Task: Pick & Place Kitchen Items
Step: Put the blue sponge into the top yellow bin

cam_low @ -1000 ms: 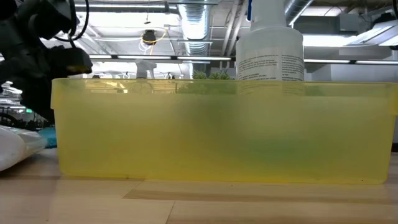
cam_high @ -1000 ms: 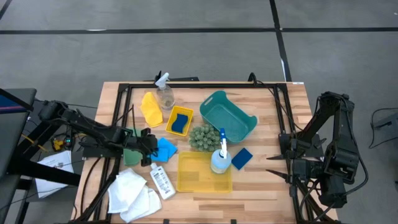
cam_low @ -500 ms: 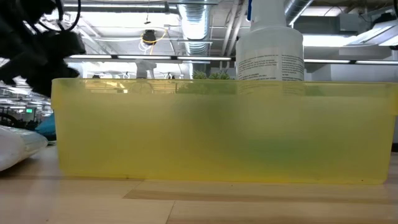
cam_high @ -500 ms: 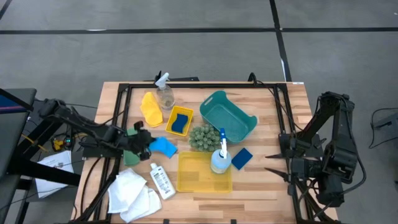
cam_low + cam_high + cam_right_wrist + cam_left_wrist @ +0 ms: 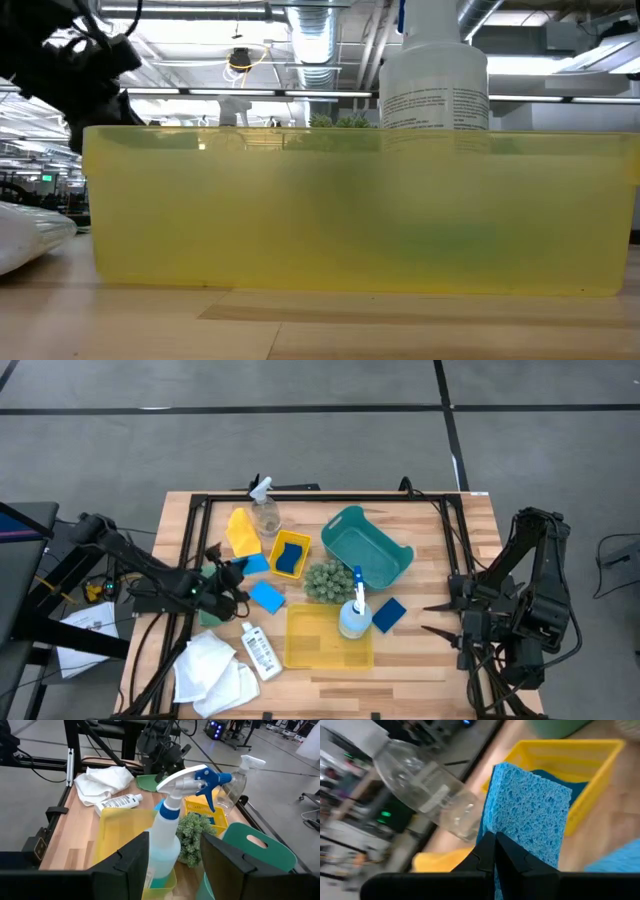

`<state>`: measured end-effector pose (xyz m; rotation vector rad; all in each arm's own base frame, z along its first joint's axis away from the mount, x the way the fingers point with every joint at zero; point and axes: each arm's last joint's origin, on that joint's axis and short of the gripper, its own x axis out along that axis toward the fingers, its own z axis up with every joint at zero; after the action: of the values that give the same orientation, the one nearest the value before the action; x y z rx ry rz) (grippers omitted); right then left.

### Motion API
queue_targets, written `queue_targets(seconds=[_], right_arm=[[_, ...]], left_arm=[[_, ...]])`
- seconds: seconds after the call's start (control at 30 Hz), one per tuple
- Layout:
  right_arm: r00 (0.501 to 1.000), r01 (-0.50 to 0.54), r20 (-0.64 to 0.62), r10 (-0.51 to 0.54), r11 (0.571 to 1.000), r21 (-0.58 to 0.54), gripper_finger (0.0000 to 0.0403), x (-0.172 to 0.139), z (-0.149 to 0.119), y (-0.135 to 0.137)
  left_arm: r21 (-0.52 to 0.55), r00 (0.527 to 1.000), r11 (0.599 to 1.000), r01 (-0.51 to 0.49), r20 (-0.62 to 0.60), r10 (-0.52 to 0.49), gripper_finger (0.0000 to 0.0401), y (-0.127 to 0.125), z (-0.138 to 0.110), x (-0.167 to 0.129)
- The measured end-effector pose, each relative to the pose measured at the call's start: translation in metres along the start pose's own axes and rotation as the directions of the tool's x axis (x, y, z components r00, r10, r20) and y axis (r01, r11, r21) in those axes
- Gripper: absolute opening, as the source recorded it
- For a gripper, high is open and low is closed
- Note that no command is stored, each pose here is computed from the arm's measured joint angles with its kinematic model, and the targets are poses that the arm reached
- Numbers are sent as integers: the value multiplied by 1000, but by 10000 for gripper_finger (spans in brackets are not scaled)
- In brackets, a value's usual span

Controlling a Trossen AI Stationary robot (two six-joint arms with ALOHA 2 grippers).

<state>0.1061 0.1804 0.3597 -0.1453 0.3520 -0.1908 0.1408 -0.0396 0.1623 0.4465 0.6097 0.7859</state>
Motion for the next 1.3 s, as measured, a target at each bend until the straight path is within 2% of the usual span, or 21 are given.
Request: queue_targets(seconds=[0.27,0.4,0.53,0.8,0.93,1.3], right_arm=[[1000,-5,-7,5,1000,2,168,0,0,0],[1000,-9,-11,9,1000,7,168,0,0,0],[1000,-9,-11,9,1000,6,168,0,0,0],[1000,-10,-11,10,1000,7,168,0,0,0],[1000,-12,-13,12,1000,13,168,0,0,1],[1000,-12,-14,12,1000,11,168,0,0,0]], left_arm=[[116,978,972,-202,79,194,0,-22,-4,9],[127,963,961,-244,145,226,0,-35,-4,7],[88,937,949,-304,205,281,0,-47,-2,6],[150,928,921,-359,160,336,0,-63,-9,26],[185,916,898,-399,117,383,0,-61,-13,40],[203,886,864,-461,42,462,0,-49,-15,58]])
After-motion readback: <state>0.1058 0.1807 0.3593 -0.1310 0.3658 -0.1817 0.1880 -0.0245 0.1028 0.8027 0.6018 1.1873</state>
